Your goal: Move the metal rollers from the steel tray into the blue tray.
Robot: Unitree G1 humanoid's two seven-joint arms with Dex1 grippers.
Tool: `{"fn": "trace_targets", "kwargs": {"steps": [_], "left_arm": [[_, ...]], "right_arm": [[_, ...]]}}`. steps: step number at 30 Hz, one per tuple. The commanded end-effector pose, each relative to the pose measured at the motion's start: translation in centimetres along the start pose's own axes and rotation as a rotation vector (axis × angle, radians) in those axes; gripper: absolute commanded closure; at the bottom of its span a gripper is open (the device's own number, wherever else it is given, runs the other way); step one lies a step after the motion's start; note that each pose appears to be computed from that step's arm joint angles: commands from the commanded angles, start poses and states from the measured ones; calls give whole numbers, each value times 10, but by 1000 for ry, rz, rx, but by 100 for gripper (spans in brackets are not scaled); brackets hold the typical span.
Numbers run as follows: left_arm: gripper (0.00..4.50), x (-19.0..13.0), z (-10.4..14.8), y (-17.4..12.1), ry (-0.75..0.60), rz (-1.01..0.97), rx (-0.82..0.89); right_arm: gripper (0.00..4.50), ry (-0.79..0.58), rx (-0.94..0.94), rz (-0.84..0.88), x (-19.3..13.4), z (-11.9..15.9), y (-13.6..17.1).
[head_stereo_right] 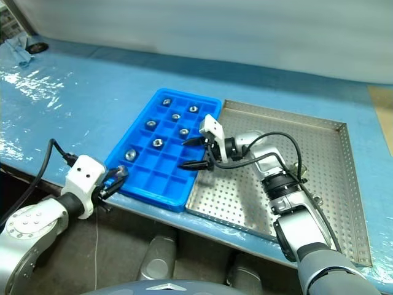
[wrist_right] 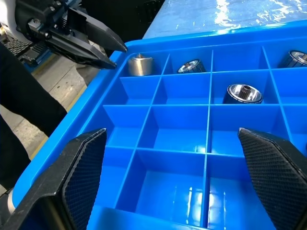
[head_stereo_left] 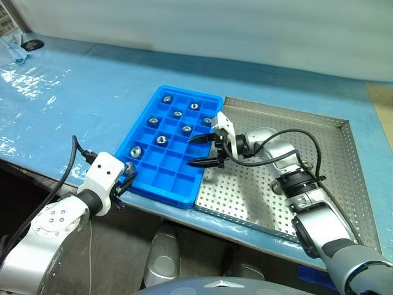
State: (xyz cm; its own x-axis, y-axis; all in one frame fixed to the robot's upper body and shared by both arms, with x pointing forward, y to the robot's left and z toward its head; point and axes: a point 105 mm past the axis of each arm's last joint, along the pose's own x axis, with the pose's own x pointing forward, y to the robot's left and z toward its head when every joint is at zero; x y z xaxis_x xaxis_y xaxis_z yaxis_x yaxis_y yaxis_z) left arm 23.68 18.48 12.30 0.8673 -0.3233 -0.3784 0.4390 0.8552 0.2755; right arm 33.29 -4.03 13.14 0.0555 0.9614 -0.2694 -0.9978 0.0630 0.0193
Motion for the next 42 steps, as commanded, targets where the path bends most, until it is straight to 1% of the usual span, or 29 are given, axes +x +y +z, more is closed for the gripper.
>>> {"fn": "trace_targets", "kwargs": {"steps": [1,11,20,26,35,39,42], "left_arm": [[289,1,9,1,-44,13,26],[289,9,18,-1,-72,-10,36],[289,12,19,2,-65,0,31],[289,10,11,19,-3,110,-4],[289,10,8,31,43,164,-38],[289,13,1,34,84,180,-51],[289,17,-9,37,136,209,-71]], "right_arm": [[0,-22,-49,-4,-3,13,1],[0,-27,-45,-27,-6,12,1],[0,-31,-46,-35,-6,12,1],[0,-31,-45,-39,-5,12,0],[0,-27,-43,-40,-2,11,-1],[0,-28,-41,-46,-2,10,-1],[0,-29,-39,-52,-3,9,0]]}}
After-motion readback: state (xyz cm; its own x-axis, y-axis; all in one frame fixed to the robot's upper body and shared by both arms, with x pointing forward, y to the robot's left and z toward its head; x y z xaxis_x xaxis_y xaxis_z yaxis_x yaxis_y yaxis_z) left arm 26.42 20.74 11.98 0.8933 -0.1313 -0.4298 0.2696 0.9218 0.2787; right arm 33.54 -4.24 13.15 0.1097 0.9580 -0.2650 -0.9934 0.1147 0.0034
